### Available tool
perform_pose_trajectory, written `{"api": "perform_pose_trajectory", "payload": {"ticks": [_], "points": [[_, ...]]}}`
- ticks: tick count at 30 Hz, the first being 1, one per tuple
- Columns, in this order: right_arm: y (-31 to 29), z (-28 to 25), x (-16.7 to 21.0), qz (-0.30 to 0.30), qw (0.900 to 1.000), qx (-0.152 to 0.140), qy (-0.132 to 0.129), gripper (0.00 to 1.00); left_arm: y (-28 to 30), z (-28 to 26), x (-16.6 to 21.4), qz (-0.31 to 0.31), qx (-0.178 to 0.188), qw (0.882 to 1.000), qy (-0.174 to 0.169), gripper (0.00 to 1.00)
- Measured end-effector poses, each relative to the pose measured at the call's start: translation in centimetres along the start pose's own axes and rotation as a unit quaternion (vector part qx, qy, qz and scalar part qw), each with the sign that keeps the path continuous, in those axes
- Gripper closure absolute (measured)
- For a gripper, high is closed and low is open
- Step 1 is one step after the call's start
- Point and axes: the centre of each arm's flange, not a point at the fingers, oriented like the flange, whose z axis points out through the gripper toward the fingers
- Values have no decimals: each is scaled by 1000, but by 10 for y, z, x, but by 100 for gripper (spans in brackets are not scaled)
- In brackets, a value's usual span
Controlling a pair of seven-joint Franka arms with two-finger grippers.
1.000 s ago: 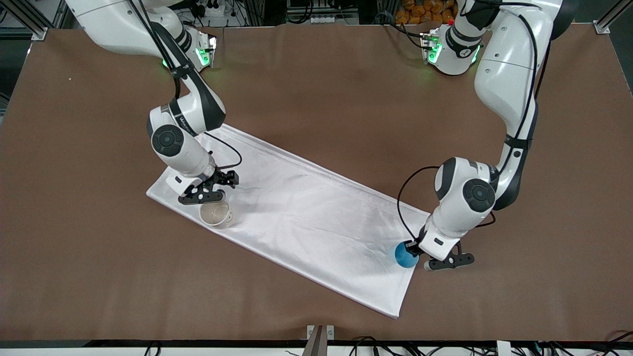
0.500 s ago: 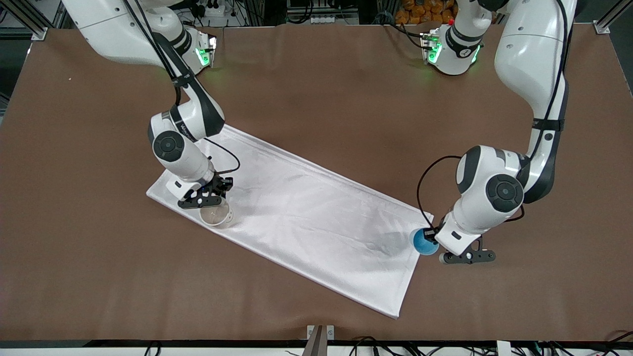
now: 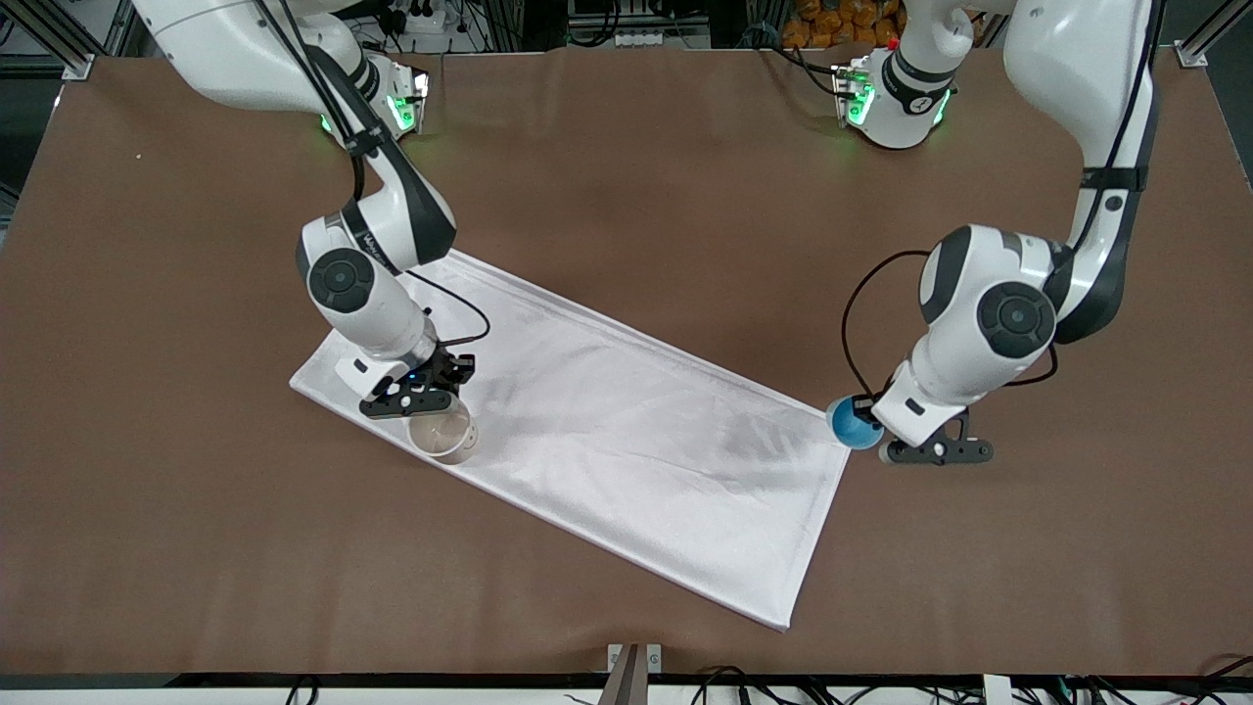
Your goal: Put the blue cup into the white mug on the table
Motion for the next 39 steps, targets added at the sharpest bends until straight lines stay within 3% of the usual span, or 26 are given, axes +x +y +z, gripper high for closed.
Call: {"api": "perform_pose_trajectory", "payload": {"ticks": [7,16,30,39], "points": [[-105,-44,-21,8,1000,23,15,81,-3,-4,-30,5,5,1000,-14,96],[-224,-55,-87,-18,999,43,16,81,-24,-13,-54,38,8,999,-21,96],[-364,0,-194,-59,997,40,-3,81,-43,-15,-60,52,9,998,-24,96],[-399,42,-226,-82,996,33,-18,81,-42,-14,-60,53,9,998,-24,96]]}}
